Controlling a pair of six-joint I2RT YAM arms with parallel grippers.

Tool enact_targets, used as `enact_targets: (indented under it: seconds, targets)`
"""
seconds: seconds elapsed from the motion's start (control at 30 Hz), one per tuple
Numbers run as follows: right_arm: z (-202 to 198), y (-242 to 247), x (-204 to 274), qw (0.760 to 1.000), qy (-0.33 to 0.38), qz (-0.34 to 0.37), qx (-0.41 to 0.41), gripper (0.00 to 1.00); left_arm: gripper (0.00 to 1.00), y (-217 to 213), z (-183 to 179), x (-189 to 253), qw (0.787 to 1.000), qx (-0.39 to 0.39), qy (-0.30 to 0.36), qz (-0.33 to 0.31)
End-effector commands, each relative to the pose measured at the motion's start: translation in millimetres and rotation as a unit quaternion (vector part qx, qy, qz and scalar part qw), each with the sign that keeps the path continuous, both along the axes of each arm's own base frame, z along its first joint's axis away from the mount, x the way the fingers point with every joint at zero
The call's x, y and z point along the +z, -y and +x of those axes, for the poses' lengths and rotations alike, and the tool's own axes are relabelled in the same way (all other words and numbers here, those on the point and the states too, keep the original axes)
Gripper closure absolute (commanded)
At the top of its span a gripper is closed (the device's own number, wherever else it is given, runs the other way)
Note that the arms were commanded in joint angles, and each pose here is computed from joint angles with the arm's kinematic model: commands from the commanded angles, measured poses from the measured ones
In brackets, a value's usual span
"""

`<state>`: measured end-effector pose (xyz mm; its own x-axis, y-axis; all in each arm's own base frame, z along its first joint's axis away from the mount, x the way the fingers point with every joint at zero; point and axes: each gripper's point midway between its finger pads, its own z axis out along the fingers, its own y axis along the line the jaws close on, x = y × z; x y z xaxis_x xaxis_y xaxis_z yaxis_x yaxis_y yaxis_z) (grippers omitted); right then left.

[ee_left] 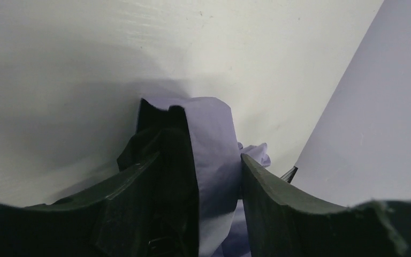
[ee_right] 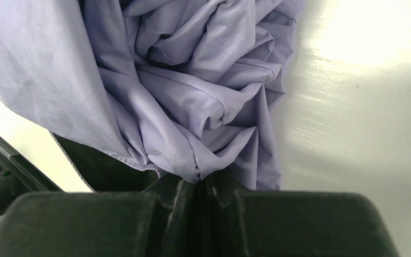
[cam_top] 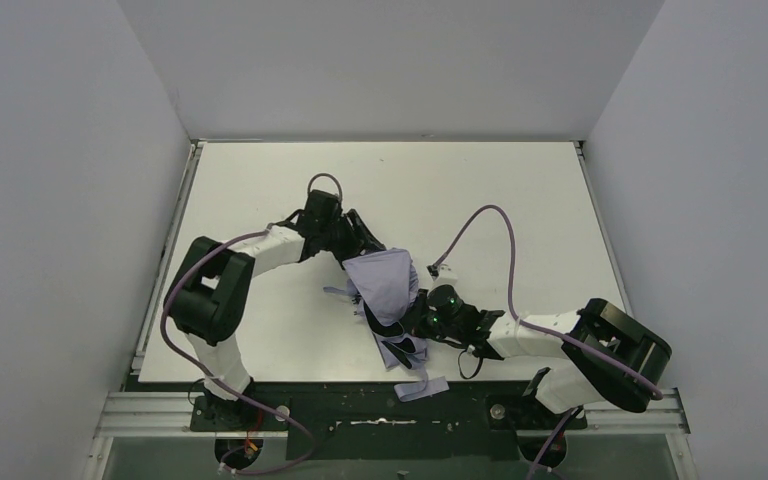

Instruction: Put away the umbrella

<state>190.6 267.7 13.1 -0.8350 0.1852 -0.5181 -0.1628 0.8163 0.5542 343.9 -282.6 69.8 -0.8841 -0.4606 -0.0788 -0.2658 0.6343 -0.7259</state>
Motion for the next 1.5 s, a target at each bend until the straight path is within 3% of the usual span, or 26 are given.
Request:
enact_targets:
  seconds: [0.0, 0.23, 0.37, 0.9, 1.07, 1.37, 1.47]
  targets:
    - [-13.2, 45.0, -41.1, 0.994, -0.033, -0.102, -0.020, 1.00, 0.53, 19.7, 25.3, 24.3, 0.998, -0.023, 0.046, -0.033]
    - [-14.0, 48.4, -40.5, 0.994, -0.031, -0.103, -0.025, 1.00, 0.78, 16.8, 45.6, 46.2, 0.996, -0.029, 0.083, -0.029]
    - [-15.4, 50.1, -41.8, 0.994, -0.031, -0.105, -0.025, 1.00, 1.00, 11.8, 57.0, 70.2, 0.991, -0.035, 0.123, -0.026]
    - [-16.5, 52.5, -44.9, 0.993, -0.033, -0.109, -0.028, 1.00, 1.00, 5.9, 59.4, 159.4, 0.950, -0.093, 0.296, -0.015]
    - [-16.2, 52.4, -44.8, 0.993, -0.032, -0.109, -0.028, 1.00, 0.90, 3.2, 60.0, 183.1, 0.939, -0.102, 0.327, -0.003]
    - [-16.6, 52.7, -45.3, 0.993, -0.032, -0.111, -0.027, 1.00, 0.87, 0.0, 63.2, 204.6, 0.933, -0.121, 0.337, 0.024]
    - [-16.2, 53.1, -44.7, 0.993, -0.031, -0.111, -0.028, 1.00, 0.70, -9.3, 64.5, 192.7, 0.941, -0.118, 0.312, 0.063]
